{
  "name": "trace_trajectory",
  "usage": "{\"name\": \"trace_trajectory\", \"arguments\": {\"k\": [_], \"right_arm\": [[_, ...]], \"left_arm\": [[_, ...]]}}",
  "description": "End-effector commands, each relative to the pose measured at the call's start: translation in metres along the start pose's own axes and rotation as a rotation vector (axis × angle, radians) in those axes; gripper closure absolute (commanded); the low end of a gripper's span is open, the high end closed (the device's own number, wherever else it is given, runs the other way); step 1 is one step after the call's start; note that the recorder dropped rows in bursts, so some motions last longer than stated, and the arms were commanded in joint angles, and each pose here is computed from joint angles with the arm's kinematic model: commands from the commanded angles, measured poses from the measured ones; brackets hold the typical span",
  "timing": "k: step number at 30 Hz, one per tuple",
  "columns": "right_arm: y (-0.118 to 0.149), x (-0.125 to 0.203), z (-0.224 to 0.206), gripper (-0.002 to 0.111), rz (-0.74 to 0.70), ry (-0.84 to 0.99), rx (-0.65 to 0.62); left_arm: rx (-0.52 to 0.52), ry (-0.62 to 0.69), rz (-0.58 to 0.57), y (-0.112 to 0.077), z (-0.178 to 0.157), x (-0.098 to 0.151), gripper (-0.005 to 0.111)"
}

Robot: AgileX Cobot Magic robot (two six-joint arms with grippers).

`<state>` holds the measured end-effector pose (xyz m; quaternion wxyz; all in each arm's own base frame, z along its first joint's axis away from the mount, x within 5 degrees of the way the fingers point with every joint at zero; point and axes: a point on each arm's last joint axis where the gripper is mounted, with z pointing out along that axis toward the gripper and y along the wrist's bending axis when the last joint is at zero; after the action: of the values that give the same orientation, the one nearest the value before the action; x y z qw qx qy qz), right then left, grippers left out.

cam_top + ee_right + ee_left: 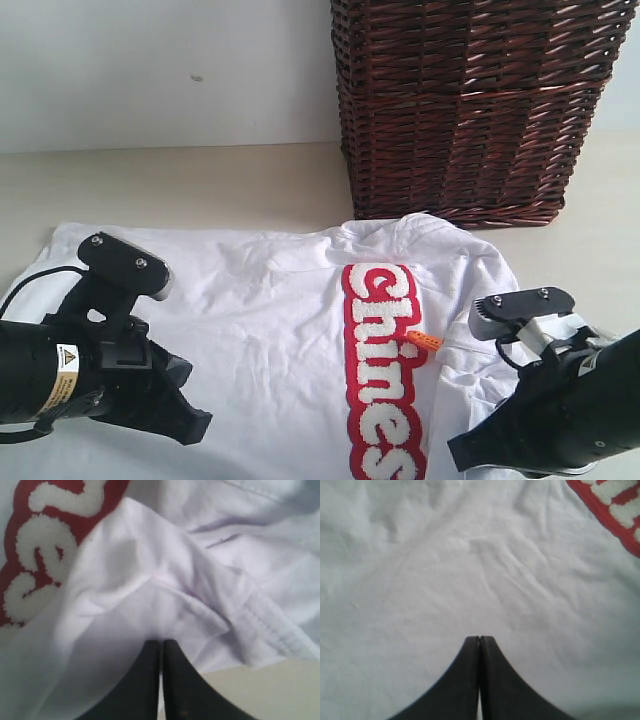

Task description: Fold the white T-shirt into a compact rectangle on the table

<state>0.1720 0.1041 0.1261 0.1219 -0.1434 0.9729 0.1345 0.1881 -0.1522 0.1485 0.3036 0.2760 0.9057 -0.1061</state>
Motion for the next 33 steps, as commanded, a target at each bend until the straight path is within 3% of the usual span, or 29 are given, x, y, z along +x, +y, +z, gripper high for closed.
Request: {"name": "trace_trajectory", "arguments": {"k": [1, 14, 19, 24, 33], "right_arm": [[0.001, 0.004, 0.001, 0.108, -0.033, 0.045, -0.013], [0.005, 0.003, -0.003, 0.107, -0.027, 0.061, -0.038], [0.006, 0.018, -0.001, 0.081, 0.015, 0.146, -0.070], [0.003, 0.018, 0.000, 0.059, 0.027, 0.118, -0.051], [-0.003, 0.024, 0.006, 0.054, 0.107, 0.028, -0.023]], "left_arm": [[0.001, -0.002, -0.005, 0.000, -0.001, 0.001, 0.107], [0.001, -0.002, -0.005, 0.000, -0.001, 0.001, 0.107], [0.001, -0.002, -0.007, 0.000, -0.001, 0.001, 0.107], [0.010, 0.000, -0.009, -0.001, -0.001, 0.001, 0.107], [0.022, 0.004, -0.009, -0.002, -0.001, 0.001, 0.107]]}}
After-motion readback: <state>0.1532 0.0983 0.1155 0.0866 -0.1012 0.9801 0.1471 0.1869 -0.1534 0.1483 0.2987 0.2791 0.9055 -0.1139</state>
